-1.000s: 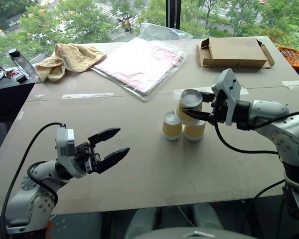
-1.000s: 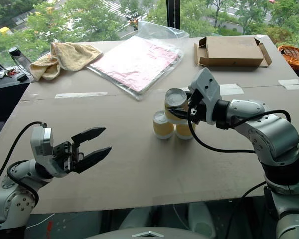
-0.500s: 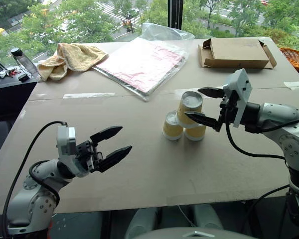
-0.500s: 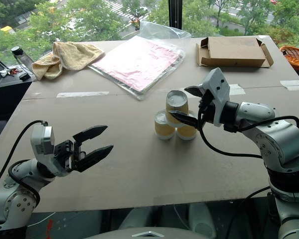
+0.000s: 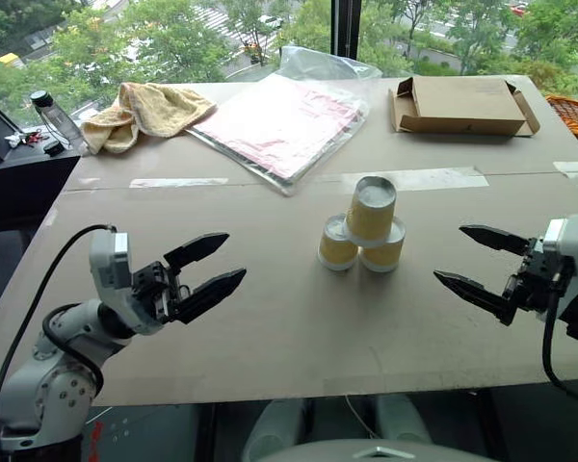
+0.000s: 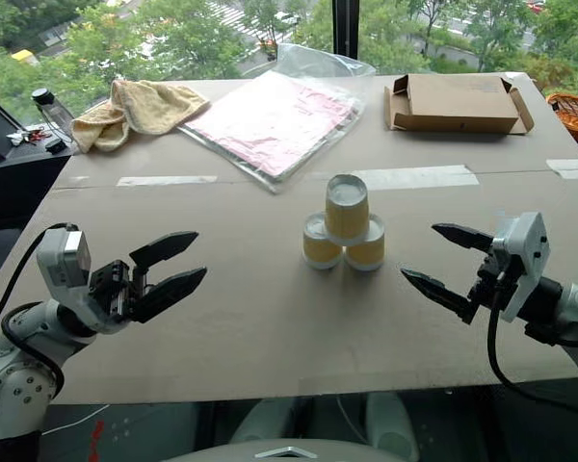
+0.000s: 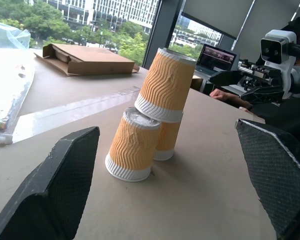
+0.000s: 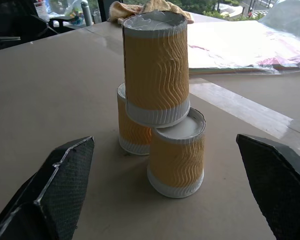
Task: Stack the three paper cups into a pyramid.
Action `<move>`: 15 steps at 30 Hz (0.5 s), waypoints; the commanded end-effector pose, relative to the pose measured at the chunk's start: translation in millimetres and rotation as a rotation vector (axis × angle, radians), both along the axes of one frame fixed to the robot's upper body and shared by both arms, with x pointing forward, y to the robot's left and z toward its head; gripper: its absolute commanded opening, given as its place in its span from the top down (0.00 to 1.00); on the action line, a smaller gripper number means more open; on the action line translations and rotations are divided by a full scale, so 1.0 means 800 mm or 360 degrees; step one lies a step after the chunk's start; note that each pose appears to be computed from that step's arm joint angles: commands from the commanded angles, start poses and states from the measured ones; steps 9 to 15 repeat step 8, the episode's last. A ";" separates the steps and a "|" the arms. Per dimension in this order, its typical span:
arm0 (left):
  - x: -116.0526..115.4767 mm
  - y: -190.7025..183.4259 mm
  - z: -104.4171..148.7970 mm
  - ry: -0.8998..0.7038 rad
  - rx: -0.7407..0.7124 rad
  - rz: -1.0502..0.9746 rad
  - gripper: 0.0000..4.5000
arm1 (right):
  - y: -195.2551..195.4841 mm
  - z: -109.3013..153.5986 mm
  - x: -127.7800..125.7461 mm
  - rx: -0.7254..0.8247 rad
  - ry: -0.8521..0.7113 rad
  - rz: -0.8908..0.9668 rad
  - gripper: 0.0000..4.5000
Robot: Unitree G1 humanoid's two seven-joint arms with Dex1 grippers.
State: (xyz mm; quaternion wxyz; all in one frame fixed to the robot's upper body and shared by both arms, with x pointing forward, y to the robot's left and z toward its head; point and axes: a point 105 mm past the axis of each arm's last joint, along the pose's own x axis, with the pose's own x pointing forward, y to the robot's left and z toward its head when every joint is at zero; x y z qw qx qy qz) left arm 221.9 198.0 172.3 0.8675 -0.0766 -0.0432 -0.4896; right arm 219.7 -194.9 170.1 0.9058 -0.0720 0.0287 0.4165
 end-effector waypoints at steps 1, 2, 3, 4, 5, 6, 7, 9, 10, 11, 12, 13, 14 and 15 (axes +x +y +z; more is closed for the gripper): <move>-0.003 0.013 -0.009 0.0074 0.0125 0.0051 0.00 | -0.035 -0.013 -0.015 -0.0091 -0.0042 -0.0100 0.00; -0.006 0.018 -0.016 0.0109 0.0178 0.0058 0.00 | -0.047 -0.024 -0.022 -0.0111 -0.0005 -0.0135 0.00; -0.007 0.024 -0.024 0.0150 0.0235 0.0070 0.00 | -0.058 -0.034 -0.031 -0.0127 0.0036 -0.0166 0.00; -0.008 0.030 -0.034 0.0208 0.0290 0.0085 0.00 | -0.067 -0.042 -0.038 -0.0141 0.0073 -0.0195 0.00; -0.005 0.035 -0.047 0.0257 0.0346 0.0113 0.00 | -0.073 -0.049 -0.043 -0.0152 0.0097 -0.0216 0.00; -0.005 0.036 -0.055 0.0312 0.0350 0.0099 0.00 | -0.076 -0.054 -0.045 -0.0158 0.0110 -0.0228 0.00; -0.003 0.037 -0.062 0.0323 0.0392 0.0106 0.00 | -0.078 -0.058 -0.045 -0.0166 0.0111 -0.0233 0.00; 0.000 0.037 -0.066 0.0320 0.0416 0.0112 0.00 | -0.078 -0.061 -0.045 -0.0170 0.0109 -0.0229 0.00; 0.000 0.037 -0.066 0.0320 0.0416 0.0112 0.00 | -0.078 -0.061 -0.045 -0.0170 0.0109 -0.0229 0.00; 0.000 0.037 -0.066 0.0320 0.0416 0.0112 0.00 | -0.078 -0.061 -0.045 -0.0170 0.0109 -0.0229 0.00; 0.000 0.037 -0.066 0.0320 0.0416 0.0112 0.00 | -0.078 -0.061 -0.045 -0.0170 0.0109 -0.0229 0.00; 0.000 0.037 -0.066 0.0320 0.0416 0.0112 0.00 | -0.078 -0.061 -0.045 -0.0170 0.0109 -0.0229 0.00; 0.000 0.037 -0.066 0.0320 0.0416 0.0112 0.00 | -0.078 -0.061 -0.045 -0.0170 0.0109 -0.0229 0.00; 0.000 0.037 -0.066 0.0320 0.0416 0.0112 0.00 | -0.078 -0.061 -0.045 -0.0170 0.0109 -0.0229 0.00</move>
